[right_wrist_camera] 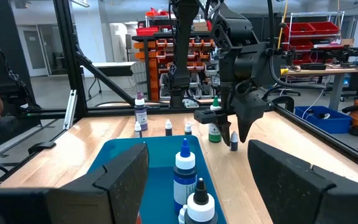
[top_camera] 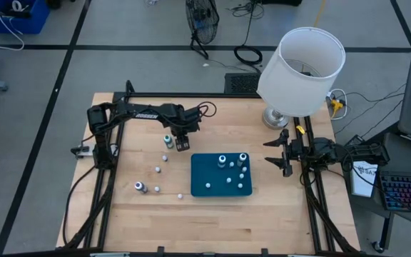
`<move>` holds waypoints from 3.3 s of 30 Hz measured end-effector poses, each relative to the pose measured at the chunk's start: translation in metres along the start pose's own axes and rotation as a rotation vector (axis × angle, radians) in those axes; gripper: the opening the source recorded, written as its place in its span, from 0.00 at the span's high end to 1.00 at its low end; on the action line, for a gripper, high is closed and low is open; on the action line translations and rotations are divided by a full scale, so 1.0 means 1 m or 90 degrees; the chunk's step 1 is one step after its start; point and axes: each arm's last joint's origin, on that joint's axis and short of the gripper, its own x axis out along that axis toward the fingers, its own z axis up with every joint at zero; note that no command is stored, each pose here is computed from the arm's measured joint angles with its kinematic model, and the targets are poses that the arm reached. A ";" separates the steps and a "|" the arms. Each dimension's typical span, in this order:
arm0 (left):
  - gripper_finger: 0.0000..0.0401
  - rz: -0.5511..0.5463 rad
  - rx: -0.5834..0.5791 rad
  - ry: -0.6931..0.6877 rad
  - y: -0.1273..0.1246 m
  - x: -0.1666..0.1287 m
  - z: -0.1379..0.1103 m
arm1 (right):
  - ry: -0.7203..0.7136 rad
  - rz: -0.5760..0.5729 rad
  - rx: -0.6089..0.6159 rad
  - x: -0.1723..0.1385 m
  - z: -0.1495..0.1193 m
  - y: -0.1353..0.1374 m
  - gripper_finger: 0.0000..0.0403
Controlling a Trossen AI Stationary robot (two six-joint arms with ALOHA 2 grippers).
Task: Pick & Place food coloring
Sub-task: Put the small black food coloring bottle into the blue bin
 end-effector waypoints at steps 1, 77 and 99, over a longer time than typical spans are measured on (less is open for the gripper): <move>0.54 0.000 0.000 0.000 0.000 0.000 0.000 | 0.000 0.000 0.000 0.000 0.000 0.000 0.35; 0.82 -0.034 0.363 -0.082 -0.201 -0.011 0.087 | 0.004 0.000 0.000 0.000 -0.001 0.000 0.35; 0.70 -0.063 0.354 -0.052 -0.215 0.002 0.073 | 0.004 0.000 0.000 0.000 0.000 0.000 0.35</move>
